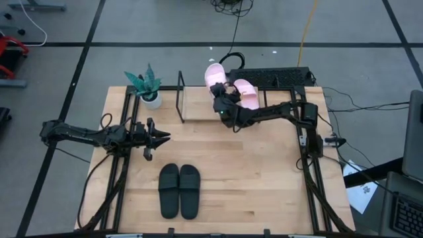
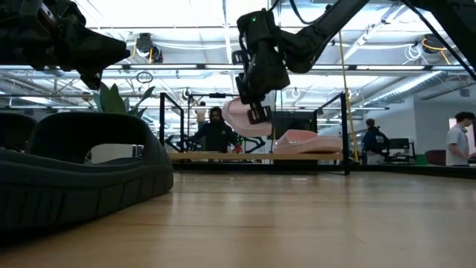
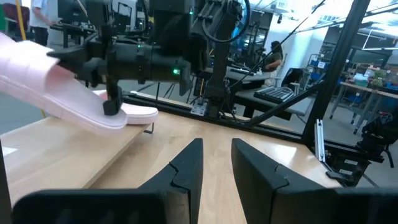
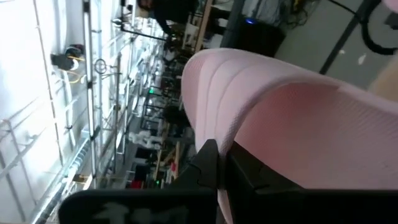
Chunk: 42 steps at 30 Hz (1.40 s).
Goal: Pick and place slides into the shelf
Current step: Put the pink slipper on the shelf
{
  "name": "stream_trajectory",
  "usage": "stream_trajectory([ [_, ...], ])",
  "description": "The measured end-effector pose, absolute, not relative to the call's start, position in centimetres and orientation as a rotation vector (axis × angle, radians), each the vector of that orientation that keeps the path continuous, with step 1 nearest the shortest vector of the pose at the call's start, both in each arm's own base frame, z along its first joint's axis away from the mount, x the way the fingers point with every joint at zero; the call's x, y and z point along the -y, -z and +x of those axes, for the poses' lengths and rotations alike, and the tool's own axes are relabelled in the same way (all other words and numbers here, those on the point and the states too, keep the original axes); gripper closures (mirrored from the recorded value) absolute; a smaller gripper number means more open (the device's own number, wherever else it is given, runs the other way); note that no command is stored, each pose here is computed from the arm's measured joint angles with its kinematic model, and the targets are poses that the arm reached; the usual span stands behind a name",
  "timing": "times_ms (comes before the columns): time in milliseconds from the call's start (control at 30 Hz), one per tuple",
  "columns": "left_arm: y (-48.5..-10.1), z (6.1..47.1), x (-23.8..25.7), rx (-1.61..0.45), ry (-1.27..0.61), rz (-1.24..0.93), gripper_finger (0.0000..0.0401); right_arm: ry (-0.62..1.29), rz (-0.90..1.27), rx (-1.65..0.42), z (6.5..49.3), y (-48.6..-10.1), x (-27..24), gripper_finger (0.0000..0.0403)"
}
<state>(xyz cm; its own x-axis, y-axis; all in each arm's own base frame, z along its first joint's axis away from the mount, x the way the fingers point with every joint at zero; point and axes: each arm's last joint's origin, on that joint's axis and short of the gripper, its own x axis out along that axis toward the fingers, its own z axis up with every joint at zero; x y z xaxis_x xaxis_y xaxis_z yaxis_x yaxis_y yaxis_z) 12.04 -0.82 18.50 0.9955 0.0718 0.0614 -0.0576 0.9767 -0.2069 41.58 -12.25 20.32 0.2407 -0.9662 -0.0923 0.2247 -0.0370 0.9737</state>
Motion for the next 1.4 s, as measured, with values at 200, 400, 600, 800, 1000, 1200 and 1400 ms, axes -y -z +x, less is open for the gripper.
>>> stream_trajectory([
  [200, -18.5, 12.0, 0.8, 0.068, -0.066, -0.203, 0.0313, 1.241, 1.257, 0.736, 41.1, -18.8, 11.8, 0.0402],
  [400, -18.9, 12.0, 0.8, 0.109, -0.062, -0.209, 0.0313, 1.28, 1.356, 0.74, 40.6, -17.7, 11.4, 0.0402],
  [600, -19.1, 12.0, 0.8, 0.132, -0.06, -0.213, 0.0313, 1.29, 1.421, 0.776, 40.3, -17.4, 11.8, 0.0402],
  [800, -19.3, 12.0, 0.8, 0.152, -0.058, -0.216, 0.0313, 1.307, 1.493, 0.764, 39.9, -17.1, 12.7, 0.0402],
  [1000, -19.4, 11.9, 0.8, 0.157, -0.048, -0.217, 0.0313, 1.315, 1.516, 0.802, 39.6, -17.1, 13.5, 0.0402],
  [1200, -19.4, 11.9, 0.9, 0.157, -0.042, -0.218, 0.0313, 1.318, 1.561, 0.818, 39.3, -17.0, 14.4, 0.0402],
  [1400, -19.4, 11.9, 0.9, 0.156, -0.03, -0.218, 0.0313, 1.348, 1.579, 0.815, 38.6, -17.5, 15.0, 0.0402],
])
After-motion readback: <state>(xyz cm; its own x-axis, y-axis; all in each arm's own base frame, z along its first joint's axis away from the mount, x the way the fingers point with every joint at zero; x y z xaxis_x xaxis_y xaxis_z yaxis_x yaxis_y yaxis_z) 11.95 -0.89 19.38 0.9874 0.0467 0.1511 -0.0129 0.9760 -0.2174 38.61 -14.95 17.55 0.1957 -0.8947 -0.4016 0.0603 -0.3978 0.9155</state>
